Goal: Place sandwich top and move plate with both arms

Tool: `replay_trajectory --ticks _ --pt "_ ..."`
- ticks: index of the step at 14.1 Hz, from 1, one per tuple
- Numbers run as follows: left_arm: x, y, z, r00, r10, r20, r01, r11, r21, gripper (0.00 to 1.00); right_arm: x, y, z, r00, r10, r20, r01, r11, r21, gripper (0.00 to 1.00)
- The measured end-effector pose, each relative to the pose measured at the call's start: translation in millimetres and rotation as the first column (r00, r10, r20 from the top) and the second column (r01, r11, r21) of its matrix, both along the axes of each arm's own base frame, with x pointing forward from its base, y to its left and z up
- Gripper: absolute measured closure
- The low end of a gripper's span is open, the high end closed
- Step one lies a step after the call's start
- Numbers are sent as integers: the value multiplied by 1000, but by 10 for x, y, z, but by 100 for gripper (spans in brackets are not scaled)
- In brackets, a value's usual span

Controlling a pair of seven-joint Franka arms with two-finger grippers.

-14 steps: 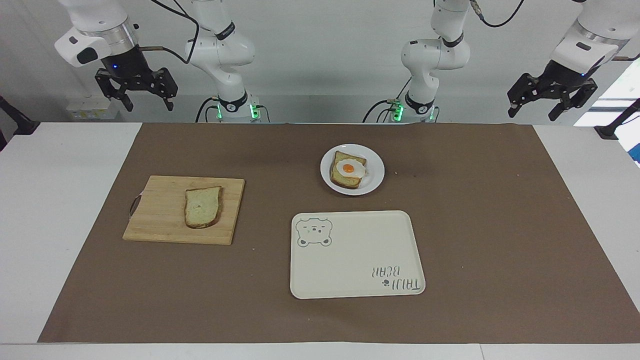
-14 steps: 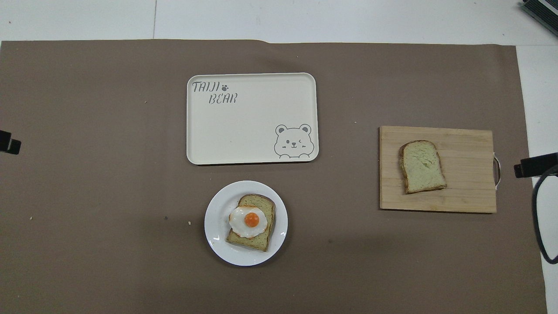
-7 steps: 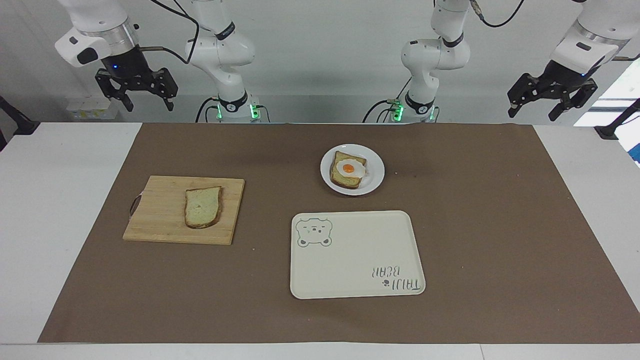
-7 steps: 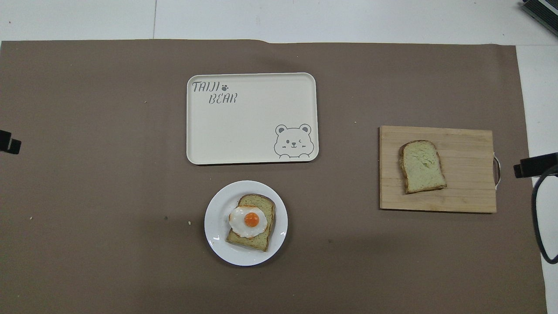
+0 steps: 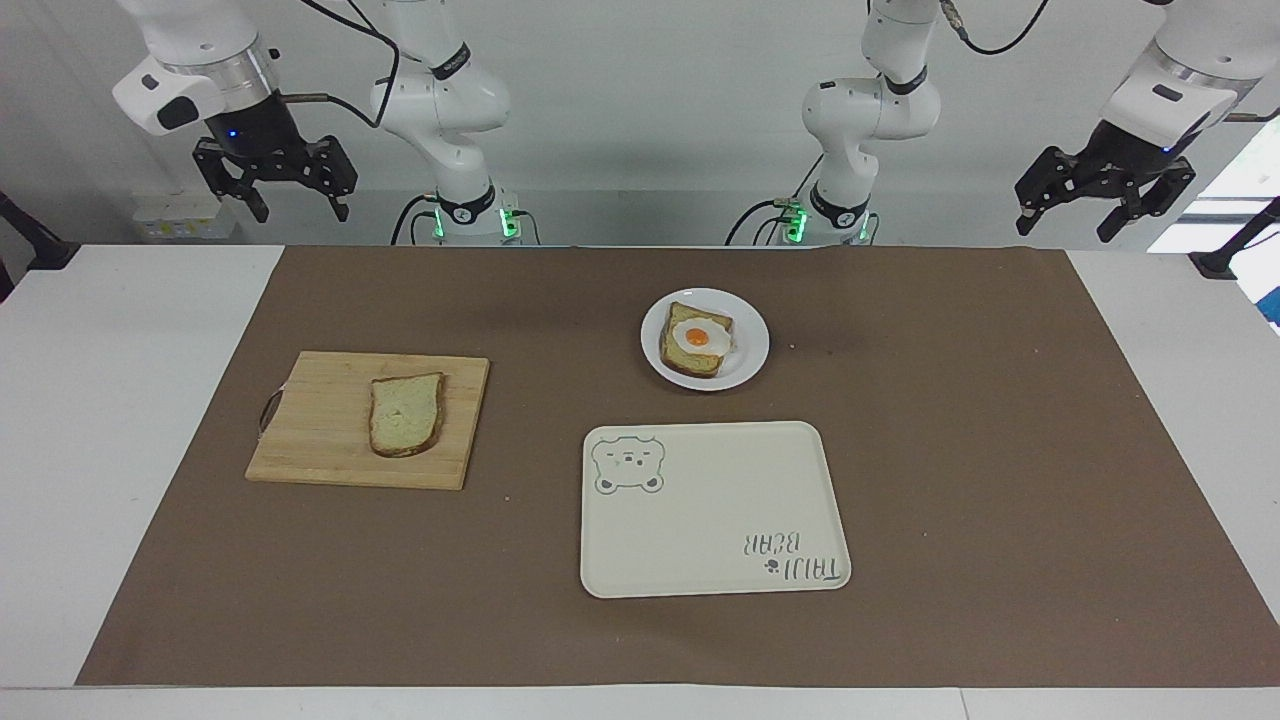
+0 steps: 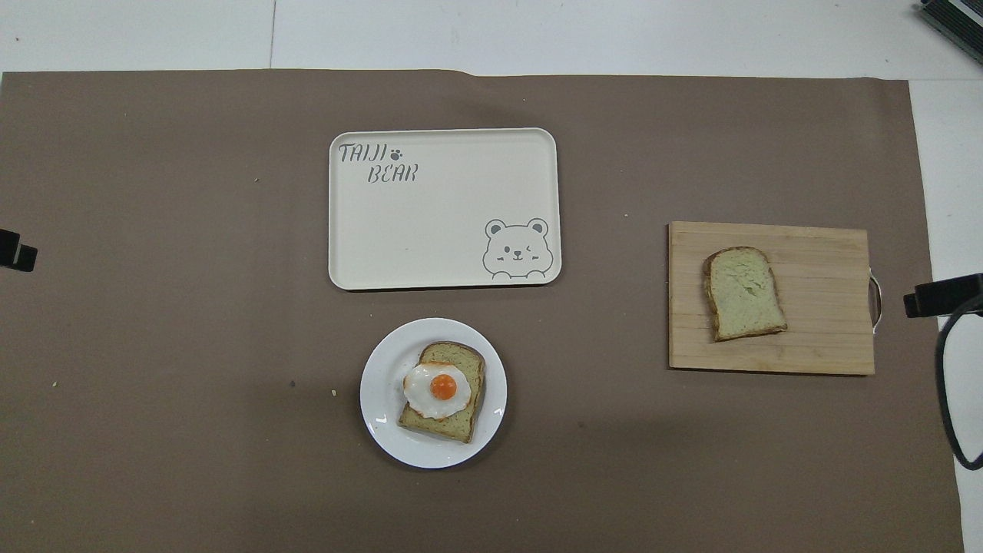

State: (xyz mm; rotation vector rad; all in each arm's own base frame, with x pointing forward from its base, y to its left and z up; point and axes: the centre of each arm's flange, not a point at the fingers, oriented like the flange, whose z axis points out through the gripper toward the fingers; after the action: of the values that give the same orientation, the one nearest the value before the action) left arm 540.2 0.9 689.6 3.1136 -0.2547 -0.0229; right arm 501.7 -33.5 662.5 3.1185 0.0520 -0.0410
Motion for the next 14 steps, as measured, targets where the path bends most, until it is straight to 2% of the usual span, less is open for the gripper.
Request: replay_trajectory --ticks 6,10,14 --pt "0 0 0 1000 0 0 0 1000 0 0 29 0 -69 1000 2 30 -2 1000 0 0" --pt "0 0 0 1000 0 0 0 1000 0 0 132 27 -312 998 6 61 -7 1000 14 0" --pt "0 -2 0 1000 0 0 0 1000 0 0 205 50 -625 998 5 69 -7 999 32 0"
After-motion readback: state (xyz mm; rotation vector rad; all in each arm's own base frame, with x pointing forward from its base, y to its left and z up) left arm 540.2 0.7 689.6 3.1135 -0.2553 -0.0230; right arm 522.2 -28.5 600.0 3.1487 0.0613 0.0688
